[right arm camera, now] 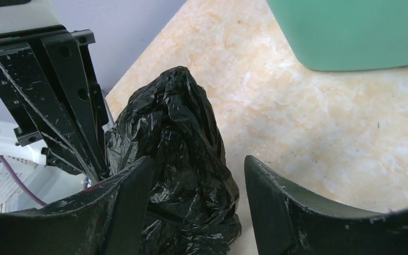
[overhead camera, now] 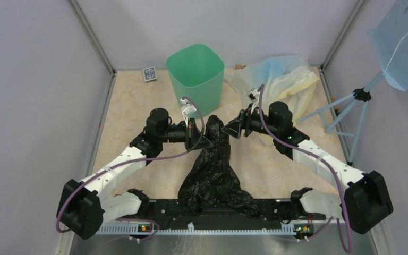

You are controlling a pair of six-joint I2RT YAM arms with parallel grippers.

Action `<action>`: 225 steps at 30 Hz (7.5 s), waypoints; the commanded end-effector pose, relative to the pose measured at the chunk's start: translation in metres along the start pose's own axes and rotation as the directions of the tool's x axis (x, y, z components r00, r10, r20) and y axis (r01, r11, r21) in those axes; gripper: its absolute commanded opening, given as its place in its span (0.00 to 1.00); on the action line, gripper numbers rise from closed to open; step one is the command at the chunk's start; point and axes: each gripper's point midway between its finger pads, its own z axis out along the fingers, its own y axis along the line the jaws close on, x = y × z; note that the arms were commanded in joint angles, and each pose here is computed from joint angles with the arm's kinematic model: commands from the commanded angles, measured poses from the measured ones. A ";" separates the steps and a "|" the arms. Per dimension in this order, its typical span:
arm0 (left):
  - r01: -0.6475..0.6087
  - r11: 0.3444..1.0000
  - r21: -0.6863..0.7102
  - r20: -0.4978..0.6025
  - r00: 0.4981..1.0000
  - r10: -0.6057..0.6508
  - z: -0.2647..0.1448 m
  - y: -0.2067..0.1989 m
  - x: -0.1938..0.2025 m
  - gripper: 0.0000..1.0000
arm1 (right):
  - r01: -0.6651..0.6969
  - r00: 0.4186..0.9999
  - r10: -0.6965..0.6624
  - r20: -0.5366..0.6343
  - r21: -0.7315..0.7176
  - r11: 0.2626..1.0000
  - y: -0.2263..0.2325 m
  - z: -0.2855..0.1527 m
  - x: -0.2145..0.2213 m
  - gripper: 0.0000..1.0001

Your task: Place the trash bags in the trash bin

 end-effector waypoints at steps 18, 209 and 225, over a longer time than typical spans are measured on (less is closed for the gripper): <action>-0.160 0.959 -0.235 0.090 0.978 0.186 -0.004 0.013 -0.054 0.19 | 0.098 0.985 -0.087 0.151 -0.066 0.993 0.042 -0.025 -0.052 0.00; -0.109 0.734 -0.670 -0.008 0.990 0.140 0.006 0.052 0.010 0.99 | -0.010 0.997 0.030 -0.068 0.284 0.959 0.067 -0.015 -0.073 0.00; -0.041 0.521 -0.853 -0.009 0.998 0.064 -0.002 0.086 0.044 0.97 | -0.017 0.998 0.034 -0.052 0.296 0.955 0.066 -0.015 -0.078 0.00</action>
